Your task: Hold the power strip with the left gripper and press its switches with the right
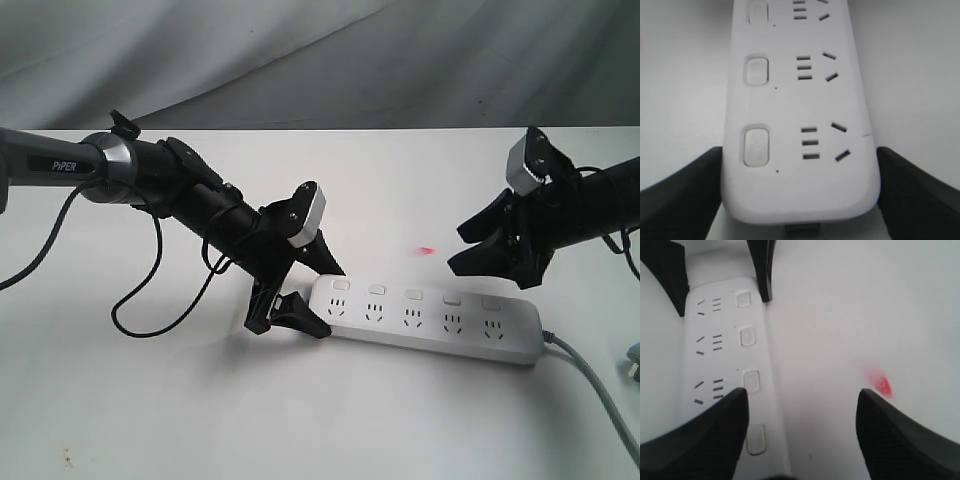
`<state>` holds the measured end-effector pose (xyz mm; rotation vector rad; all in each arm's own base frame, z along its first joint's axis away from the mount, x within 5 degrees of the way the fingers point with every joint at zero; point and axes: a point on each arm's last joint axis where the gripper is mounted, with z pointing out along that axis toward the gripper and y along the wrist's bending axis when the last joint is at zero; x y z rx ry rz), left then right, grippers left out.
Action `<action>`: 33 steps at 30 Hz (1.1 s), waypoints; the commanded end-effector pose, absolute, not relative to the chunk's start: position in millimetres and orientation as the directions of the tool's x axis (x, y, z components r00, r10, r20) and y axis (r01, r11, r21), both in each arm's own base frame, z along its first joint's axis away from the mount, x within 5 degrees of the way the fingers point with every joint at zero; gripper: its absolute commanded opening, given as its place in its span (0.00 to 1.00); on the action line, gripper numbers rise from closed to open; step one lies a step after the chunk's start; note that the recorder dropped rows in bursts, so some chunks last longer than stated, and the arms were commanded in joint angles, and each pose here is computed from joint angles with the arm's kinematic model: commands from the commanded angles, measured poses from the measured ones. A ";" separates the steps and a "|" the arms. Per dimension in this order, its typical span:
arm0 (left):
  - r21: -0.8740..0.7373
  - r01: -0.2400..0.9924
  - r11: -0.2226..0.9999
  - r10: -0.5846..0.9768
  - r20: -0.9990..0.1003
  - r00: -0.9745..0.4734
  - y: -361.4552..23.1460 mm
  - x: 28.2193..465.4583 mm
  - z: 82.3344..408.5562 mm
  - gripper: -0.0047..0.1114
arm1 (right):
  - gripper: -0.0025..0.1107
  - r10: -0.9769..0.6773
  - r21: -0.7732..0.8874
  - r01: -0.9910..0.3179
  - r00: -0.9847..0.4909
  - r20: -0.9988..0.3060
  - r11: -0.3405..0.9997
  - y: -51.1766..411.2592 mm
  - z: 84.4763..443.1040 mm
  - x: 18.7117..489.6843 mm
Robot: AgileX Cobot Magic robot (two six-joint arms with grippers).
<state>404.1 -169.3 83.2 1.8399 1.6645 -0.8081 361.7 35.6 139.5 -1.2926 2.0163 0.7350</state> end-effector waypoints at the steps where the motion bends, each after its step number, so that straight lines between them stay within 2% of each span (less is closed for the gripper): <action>1: -0.006 0.994 -0.113 0.674 -0.735 0.072 -170.9 404.0 84.5 0.32 | 0.53 -0.576 0.150 -0.928 -0.332 -0.747 0.340 36.3 124.7 360.2; 33: -0.006 0.994 -0.113 0.674 -0.735 0.072 -170.9 404.0 84.5 0.32 | 0.53 -0.570 0.136 -0.918 -0.343 -0.746 0.373 35.1 117.0 364.3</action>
